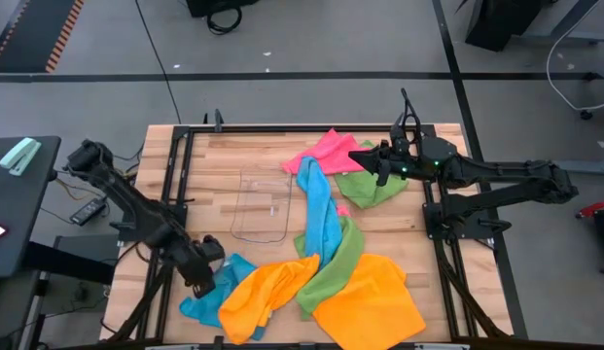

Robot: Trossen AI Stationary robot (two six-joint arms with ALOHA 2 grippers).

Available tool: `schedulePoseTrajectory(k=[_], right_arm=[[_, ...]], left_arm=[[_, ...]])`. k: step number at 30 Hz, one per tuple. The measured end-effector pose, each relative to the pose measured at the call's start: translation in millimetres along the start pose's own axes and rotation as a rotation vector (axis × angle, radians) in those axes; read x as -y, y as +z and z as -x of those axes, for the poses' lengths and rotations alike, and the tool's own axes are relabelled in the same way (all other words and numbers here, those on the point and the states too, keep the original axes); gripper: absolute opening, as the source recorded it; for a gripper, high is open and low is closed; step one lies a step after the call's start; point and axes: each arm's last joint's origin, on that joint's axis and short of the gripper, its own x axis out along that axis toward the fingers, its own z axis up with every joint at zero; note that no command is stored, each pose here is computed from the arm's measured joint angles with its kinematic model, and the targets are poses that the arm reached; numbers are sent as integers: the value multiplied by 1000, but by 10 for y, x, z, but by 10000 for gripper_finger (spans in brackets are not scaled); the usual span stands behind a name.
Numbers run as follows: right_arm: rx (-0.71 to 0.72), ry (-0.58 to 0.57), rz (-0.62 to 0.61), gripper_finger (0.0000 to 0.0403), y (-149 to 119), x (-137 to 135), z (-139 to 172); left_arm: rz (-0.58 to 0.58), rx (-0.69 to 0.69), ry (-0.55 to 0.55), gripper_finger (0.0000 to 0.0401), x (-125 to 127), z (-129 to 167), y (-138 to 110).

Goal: Fold microfiber towels
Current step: Fold the left blue towel

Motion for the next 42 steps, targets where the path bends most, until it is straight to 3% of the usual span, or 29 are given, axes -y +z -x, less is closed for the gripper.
schedulePoseTrajectory(k=[10, 17, 23, 31, 42], right_arm=[[29, -34, 10, 37, 61, 74, -9], [45, -11, 10, 37, 74, 49, -9], [67, 10, 7, 37, 97, 30, -7], [85, 32, 2, 37, 117, 12, -5], [64, 64, -2, 37, 72, -49, 2]], left_arm=[[98, 95, -415, 25, 123, 567, 16], [108, 240, -591, 7, 133, 845, 44], [77, 412, -734, 26, 160, 1058, 121], [-75, 676, -949, 8, 278, 1332, 269], [-111, 884, -1108, 27, 313, 1567, 377]])
